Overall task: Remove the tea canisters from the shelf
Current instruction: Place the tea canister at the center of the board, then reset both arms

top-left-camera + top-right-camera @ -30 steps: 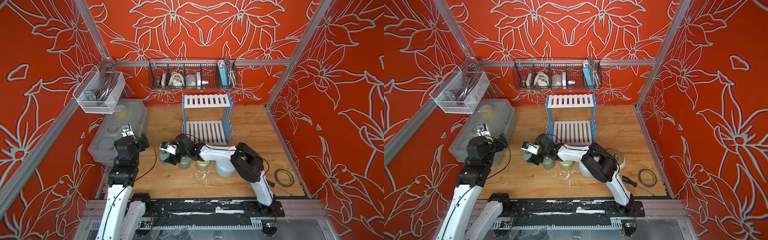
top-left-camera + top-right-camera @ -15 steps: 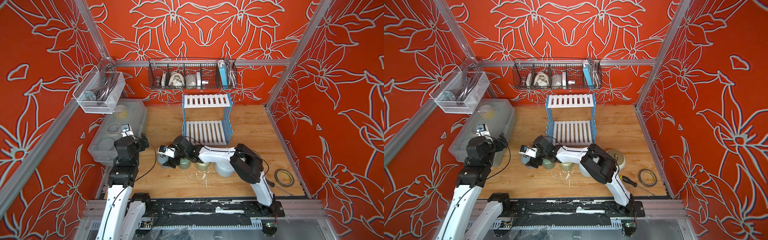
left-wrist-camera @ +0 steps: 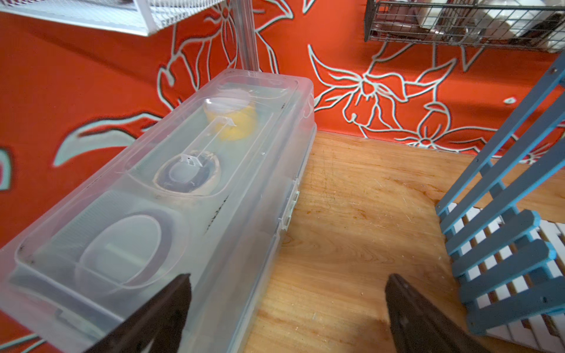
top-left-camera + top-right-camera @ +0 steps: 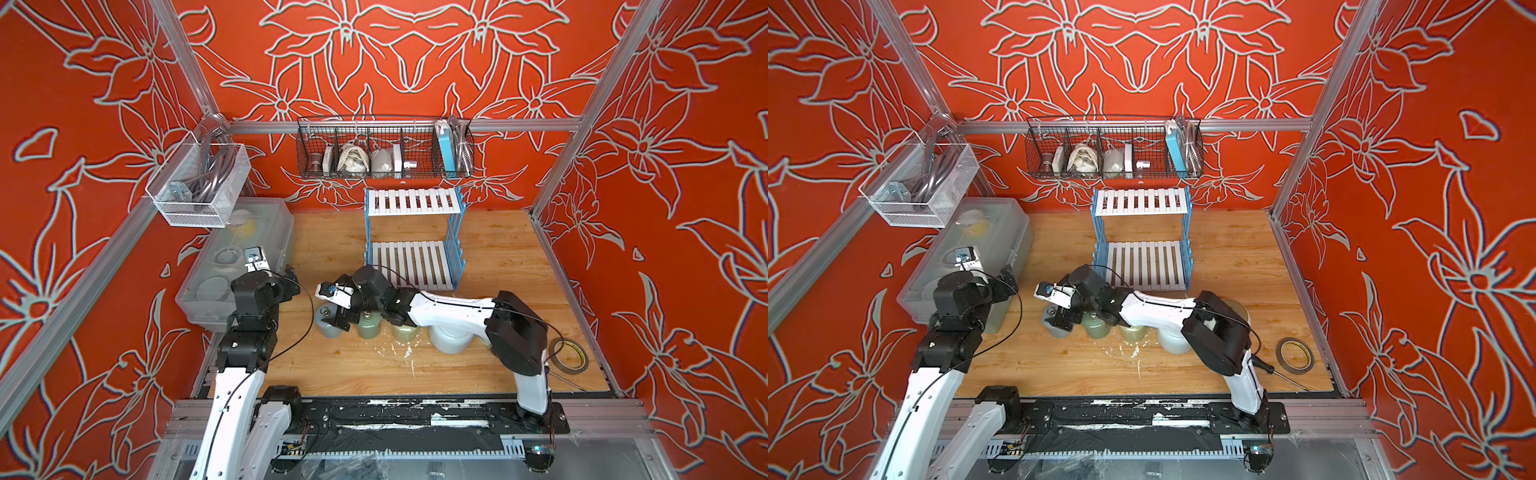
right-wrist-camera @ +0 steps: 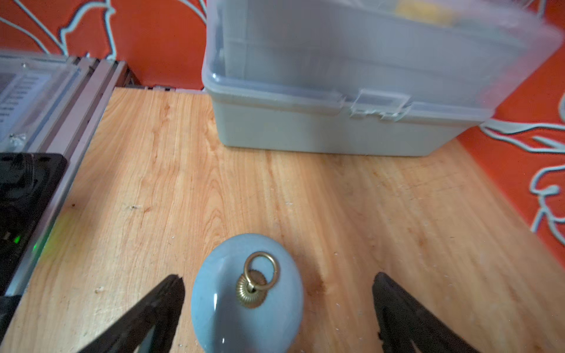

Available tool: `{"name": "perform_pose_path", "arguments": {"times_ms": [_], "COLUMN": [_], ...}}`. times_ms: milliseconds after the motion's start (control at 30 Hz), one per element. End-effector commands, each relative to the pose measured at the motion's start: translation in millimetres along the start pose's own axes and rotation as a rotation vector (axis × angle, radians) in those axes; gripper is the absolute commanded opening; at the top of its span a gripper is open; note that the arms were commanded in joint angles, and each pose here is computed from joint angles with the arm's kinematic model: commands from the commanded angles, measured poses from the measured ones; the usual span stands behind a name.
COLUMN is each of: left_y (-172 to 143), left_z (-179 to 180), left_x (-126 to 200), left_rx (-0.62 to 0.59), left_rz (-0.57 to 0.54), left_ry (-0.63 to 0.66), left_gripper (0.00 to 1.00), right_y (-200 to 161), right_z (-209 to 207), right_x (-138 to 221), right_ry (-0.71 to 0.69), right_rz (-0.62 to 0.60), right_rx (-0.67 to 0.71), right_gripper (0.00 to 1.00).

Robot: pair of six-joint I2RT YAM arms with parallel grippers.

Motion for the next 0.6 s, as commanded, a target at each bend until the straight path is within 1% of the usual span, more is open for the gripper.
{"name": "perform_pose_path", "arguments": {"times_ms": [0, 100, 267, 400, 467, 567], "left_y": [14, 15, 15, 8, 1, -11], "left_z": [-12, -23, -43, -57, -62, -64], "left_x": [2, -4, -18, -37, -48, -65], "left_rx": [0.016, 0.018, 0.013, 0.005, -0.008, -0.005], "left_rz": [-0.043, -0.027, -0.043, 0.001, 0.021, 0.075], "left_ry": [-0.098, -0.171, -0.316, -0.399, -0.419, -0.397], "left_gripper": [0.98, 0.98, 0.98, 0.98, 0.98, 0.98], "right_y": [23, 27, 28, 20, 12, -4], "right_z": [-8, -17, -38, -57, -66, -80], "right_x": [31, 59, 107, 147, 168, 202], "right_ry": [-0.101, -0.192, -0.356, -0.483, -0.532, -0.628], "right_rz": [-0.047, -0.027, 0.008, 0.024, 0.03, 0.062], "right_rx": [0.006, -0.006, -0.028, -0.085, -0.109, -0.157], "right_gripper": [1.0, 0.99, 0.99, 0.99, 0.99, 0.99]}}
Point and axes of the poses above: each gripper's point midway between its finger pads, its own x axis back along the fingers, its own z axis along the line the jaws close on, y = z × x, the point moved 7 cm from there along x, back along the fingers
